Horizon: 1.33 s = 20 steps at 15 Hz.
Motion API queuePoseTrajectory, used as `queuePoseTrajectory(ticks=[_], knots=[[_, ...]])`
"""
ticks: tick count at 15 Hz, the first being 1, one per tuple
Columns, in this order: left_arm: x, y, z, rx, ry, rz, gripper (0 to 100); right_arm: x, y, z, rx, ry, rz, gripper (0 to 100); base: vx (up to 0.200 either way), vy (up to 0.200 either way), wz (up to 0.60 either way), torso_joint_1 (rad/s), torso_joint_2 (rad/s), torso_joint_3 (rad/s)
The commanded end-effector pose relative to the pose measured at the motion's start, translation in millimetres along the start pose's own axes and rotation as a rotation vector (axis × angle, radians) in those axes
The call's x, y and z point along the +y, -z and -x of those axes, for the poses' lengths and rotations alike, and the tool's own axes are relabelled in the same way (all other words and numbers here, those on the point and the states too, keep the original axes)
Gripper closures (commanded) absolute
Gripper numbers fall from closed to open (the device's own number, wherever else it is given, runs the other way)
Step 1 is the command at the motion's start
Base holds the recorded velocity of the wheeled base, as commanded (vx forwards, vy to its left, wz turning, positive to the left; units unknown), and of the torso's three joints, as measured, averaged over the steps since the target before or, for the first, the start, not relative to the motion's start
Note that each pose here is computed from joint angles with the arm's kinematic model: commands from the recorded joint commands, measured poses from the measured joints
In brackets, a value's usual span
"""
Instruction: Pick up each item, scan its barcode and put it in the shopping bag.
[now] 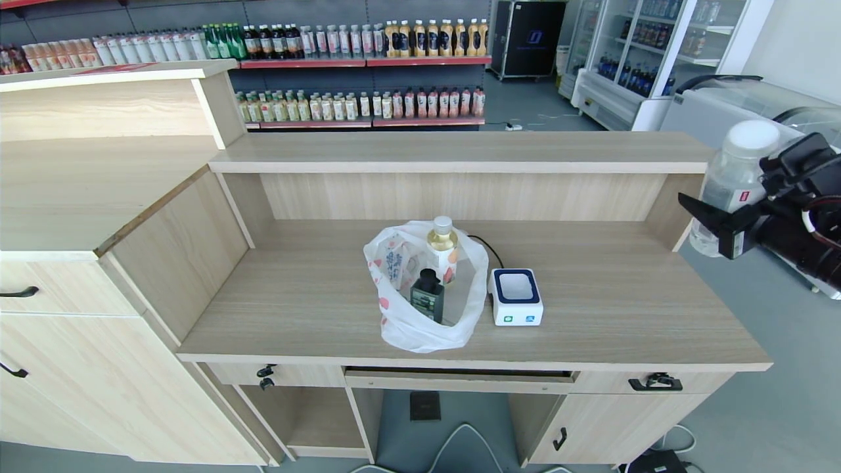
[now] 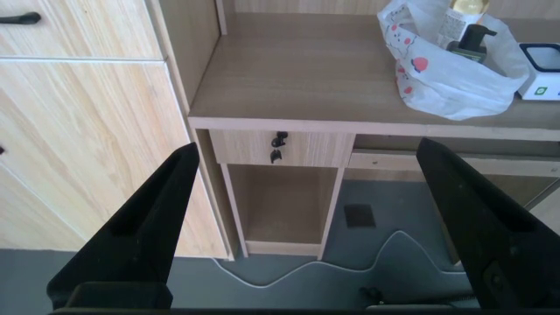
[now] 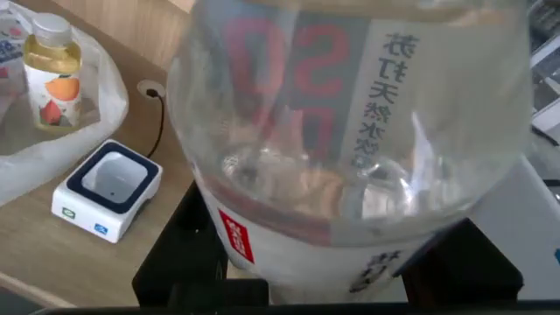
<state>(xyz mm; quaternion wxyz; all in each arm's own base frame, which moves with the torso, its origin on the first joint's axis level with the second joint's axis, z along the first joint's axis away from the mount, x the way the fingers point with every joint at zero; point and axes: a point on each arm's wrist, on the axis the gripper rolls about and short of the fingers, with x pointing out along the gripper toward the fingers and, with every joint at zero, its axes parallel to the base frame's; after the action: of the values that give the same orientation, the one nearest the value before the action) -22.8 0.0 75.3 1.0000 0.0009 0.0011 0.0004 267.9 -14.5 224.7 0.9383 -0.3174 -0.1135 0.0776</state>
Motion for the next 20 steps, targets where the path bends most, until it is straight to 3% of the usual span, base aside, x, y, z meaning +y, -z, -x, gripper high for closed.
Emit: queuePoseTrajectory(ticks=[1, 6, 10, 13, 20], knots=[[0.0, 0.0, 0.0, -0.001, -0.002, 0.000, 0, 31.4, 61.5, -18.2, 0.048, -0.019, 0.074, 100, 0.000, 0.000, 0.00, 0.000, 0.00, 0.000], [0.0, 0.1, 0.0, 0.001, -0.001, 0.000, 0, 42.5, 81.8, -30.3, -0.008, 0.010, 0.242, 100, 0.000, 0.000, 0.00, 0.000, 0.00, 0.000], [0.0, 0.0, 0.0, -0.001, -0.001, 0.000, 0, 49.9, 94.4, -38.0, -0.038, -0.063, 0.303, 100, 0.000, 0.000, 0.00, 0.000, 0.00, 0.000], [0.0, 0.0, 0.0, -0.001, -0.001, 0.000, 0, 48.9, 95.7, -49.8, -0.155, -0.135, 0.378, 100, 0.000, 0.000, 0.60, 0.001, 0.00, 0.004], [0.0, 0.0, 0.0, -0.001, -0.001, 0.000, 0, 49.3, 126.4, -68.6, -0.316, -0.300, 0.401, 100, 0.000, 0.000, 0.00, 0.000, 0.00, 0.000]])
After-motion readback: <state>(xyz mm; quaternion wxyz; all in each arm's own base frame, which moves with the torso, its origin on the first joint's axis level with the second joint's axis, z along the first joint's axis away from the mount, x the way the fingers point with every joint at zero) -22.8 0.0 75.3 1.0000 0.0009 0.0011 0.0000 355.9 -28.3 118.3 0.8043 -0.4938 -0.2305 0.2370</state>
